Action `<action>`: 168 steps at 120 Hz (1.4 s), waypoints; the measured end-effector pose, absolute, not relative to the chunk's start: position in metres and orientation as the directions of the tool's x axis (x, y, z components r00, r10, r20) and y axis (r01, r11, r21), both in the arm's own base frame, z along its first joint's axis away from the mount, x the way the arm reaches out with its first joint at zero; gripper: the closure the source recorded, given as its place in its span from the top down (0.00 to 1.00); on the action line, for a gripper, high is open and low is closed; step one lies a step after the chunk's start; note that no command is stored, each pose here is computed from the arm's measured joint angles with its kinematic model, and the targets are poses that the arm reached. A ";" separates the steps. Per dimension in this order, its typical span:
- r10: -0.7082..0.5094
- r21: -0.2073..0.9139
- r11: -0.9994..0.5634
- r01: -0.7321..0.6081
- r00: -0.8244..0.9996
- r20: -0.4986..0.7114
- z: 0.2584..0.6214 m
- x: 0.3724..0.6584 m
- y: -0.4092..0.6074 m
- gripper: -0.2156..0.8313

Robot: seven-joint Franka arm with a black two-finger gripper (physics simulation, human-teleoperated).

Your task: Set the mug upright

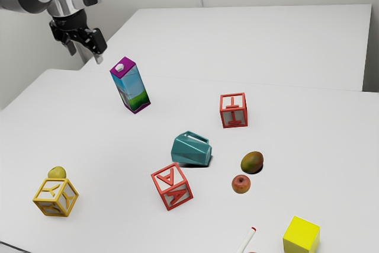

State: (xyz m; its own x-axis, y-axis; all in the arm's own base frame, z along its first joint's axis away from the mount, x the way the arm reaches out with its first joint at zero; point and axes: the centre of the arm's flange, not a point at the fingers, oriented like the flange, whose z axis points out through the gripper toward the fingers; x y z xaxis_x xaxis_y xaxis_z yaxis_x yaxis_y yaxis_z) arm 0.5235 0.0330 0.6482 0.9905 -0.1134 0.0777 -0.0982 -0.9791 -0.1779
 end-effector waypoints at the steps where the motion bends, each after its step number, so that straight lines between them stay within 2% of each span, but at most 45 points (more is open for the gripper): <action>1: -0.114 -0.178 -0.979 -0.099 0.990 0.079 0.648 0.524 0.033 0.79; 40: -0.132 -0.174 -0.978 -0.113 0.986 0.101 0.642 0.530 0.033 0.79; 48: -0.128 -0.124 -0.985 -0.116 0.987 0.098 0.632 0.533 0.029 0.79; 75: -0.017 0.189 -0.982 -0.015 1.000 -0.012 0.546 0.547 0.037 0.79; 97: 0.078 0.371 -0.920 0.128 0.986 -0.145 0.470 0.553 0.052 0.79; 127: 0.098 0.496 -0.834 0.242 0.950 -0.298 0.382 0.567 0.029 0.79; 168: 0.153 0.575 -0.737 0.355 0.916 -0.370 0.323 0.584 0.022 0.79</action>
